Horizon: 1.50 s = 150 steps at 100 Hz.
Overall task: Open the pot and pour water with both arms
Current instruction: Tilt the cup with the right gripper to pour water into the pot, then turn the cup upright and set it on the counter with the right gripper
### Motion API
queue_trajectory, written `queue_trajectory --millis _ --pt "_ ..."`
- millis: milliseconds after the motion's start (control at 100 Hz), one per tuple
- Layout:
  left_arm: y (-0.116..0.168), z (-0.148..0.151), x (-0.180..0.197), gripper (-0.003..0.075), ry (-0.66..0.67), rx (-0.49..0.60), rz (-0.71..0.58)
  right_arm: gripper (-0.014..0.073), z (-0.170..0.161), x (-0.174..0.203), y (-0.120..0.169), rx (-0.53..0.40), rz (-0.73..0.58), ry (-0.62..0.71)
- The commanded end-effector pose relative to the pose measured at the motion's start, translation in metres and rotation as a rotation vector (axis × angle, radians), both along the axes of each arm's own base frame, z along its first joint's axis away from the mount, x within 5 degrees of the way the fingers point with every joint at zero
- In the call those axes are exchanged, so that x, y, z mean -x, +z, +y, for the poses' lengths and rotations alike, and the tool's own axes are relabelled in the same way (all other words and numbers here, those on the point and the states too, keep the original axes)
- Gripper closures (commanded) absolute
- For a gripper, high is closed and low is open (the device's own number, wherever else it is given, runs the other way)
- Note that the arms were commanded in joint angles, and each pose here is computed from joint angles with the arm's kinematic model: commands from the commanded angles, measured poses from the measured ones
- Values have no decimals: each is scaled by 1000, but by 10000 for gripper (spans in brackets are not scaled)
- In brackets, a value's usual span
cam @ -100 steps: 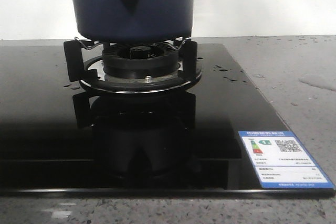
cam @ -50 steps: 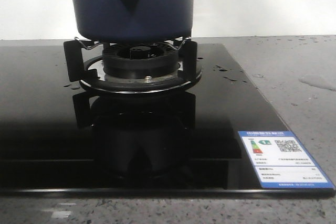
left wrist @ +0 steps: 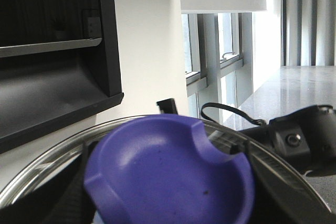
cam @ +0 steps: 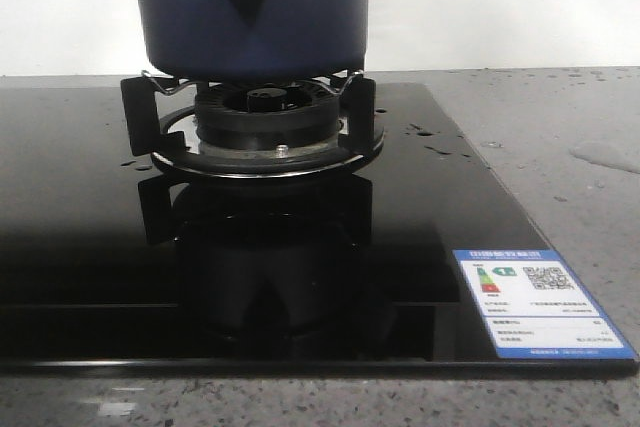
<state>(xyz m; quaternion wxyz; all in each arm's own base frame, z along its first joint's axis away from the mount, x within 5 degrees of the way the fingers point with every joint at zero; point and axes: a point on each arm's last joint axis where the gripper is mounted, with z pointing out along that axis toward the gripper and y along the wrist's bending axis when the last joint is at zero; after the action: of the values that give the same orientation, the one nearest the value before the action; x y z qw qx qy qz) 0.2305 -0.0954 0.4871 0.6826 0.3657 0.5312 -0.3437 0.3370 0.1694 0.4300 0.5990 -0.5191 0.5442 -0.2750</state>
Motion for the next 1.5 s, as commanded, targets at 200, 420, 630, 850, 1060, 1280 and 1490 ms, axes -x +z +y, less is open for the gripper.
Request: queue_trajectory --millis 200,420,630,850,1060,1280,1490 --pt "25 1 16 426 -30 114 -46 423 -62 40 51 -497 128 -135" --pt "18 -11 12 426 -71 91 -23 423 -108 82 23 -721 144 -183" --pt "8 -20 2 426 -97 68 11 423 -129 131 -57 -866 73 -170" --pt "6 -20 -1 426 -98 64 16 423 -144 158 -144 -1090 103 -285" --pt "6 -20 -1 426 -98 64 16 423 -144 159 -170 -1060 189 -339" --pt "6 -20 0 426 -99 60 15 257 -143 155 -180 -1045 263 -376" --pt "6 -20 0 426 -99 60 15 40 -144 155 -180 -1084 260 -395"
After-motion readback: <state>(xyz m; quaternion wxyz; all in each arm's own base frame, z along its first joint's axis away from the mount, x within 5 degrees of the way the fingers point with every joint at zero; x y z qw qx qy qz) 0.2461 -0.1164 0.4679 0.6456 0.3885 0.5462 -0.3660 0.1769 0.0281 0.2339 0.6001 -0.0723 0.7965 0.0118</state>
